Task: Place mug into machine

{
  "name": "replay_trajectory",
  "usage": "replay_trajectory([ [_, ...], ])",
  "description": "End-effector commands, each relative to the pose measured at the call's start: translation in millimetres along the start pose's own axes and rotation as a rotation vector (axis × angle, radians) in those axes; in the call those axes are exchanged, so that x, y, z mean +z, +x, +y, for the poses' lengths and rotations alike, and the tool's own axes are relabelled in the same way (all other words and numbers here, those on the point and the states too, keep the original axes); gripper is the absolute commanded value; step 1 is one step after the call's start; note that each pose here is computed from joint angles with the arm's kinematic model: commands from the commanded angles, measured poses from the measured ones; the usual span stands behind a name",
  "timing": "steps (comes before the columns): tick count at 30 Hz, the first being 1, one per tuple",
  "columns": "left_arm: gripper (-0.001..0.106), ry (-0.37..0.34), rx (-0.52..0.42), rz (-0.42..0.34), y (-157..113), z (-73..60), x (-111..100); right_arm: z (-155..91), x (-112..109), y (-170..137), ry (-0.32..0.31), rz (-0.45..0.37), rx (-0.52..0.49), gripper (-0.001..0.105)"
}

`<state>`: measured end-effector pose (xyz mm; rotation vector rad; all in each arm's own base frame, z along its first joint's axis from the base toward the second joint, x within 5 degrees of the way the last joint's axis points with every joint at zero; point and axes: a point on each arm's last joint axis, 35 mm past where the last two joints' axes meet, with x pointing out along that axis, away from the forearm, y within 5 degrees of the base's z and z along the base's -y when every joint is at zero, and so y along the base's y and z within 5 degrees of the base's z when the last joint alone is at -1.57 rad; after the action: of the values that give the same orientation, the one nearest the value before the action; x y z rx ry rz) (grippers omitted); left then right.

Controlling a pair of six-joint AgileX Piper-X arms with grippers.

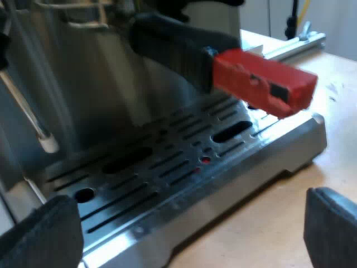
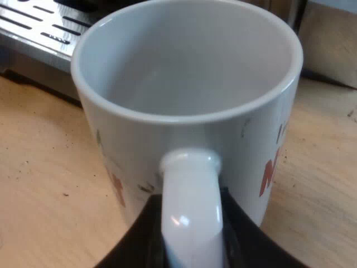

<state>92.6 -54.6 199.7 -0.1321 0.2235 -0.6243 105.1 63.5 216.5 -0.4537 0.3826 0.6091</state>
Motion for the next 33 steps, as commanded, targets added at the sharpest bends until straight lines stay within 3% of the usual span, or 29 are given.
replay_trajectory([
  [1, 0.081, 0.004, 0.007, -0.031, 0, -0.5, 3, 4, 17, -2, -0.02, -0.069, -0.027, 0.0],
  [7, 0.081, 0.004, 0.029, -0.035, 0, 0.2, 3, 23, 29, 16, -0.046, -0.1, -0.022, 0.0],
  [15, 0.081, 0.004, 0.029, -0.035, 0, 0.2, 3, 39, 44, 52, 0.029, -0.194, -0.027, 0.0],
  [18, 0.081, 0.004, 0.029, -0.035, 0, 0.2, 3, 42, 46, 66, 0.057, -0.205, -0.026, 0.0],
  [33, 0.081, 0.004, 0.029, -0.035, 0, 0.2, 3, 57, 64, 127, 0.059, -0.199, -0.043, 0.0],
])
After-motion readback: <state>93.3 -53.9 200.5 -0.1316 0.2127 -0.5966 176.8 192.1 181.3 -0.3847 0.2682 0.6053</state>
